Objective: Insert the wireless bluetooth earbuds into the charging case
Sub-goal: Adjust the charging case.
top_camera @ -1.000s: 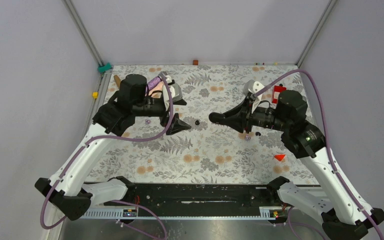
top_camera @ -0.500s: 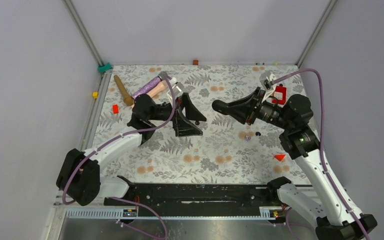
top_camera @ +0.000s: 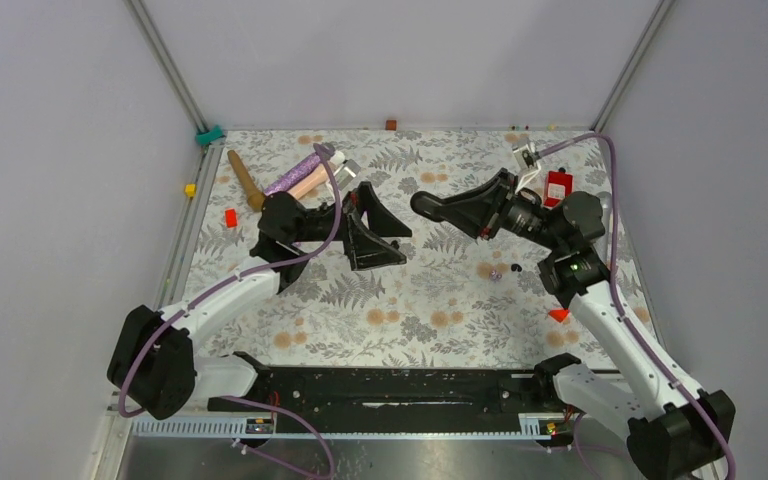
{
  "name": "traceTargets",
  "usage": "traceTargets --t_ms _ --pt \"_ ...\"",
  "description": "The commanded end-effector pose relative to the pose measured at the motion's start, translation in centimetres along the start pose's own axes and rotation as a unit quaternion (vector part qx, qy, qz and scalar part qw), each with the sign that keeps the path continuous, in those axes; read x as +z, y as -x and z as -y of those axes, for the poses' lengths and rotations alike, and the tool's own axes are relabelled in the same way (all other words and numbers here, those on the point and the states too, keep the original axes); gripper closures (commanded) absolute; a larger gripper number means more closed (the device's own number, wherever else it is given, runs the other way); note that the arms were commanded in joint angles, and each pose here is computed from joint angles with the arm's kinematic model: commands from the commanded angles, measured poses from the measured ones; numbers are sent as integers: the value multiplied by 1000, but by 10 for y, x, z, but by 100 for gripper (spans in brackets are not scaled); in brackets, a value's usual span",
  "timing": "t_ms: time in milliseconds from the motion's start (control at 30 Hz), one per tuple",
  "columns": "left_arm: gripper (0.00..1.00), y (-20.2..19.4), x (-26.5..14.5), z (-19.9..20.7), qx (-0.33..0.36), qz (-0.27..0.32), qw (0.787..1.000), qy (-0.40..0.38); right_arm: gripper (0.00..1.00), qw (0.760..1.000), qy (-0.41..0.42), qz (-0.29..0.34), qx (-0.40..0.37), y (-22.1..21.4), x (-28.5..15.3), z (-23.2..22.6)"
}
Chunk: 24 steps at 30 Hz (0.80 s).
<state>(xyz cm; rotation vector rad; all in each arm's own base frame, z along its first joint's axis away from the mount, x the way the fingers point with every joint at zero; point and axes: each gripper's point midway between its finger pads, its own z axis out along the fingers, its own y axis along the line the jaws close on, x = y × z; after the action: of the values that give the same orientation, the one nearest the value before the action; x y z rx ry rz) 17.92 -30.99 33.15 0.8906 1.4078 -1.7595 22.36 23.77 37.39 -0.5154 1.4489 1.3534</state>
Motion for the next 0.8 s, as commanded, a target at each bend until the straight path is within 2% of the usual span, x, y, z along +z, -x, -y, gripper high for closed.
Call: traceTargets --t_ms 0,267,500,667,767 --pt "1 13 3 -7 -1 23 999 25 86 999 34 29 15 17 12 -6" --pt "1 14 2 -3 1 31 999 16 86 999 33 -3 -9 -10 26 3" --pt "16 16 3 -5 -4 40 999 17 85 999 34 7 -10 -10 21 -1" --pt "22 17 3 -7 -8 44 999 21 84 999 38 18 -5 -13 20 0" --pt "23 16 4 -10 -15 45 999 25 84 999 46 24 -4 -13 21 -3"
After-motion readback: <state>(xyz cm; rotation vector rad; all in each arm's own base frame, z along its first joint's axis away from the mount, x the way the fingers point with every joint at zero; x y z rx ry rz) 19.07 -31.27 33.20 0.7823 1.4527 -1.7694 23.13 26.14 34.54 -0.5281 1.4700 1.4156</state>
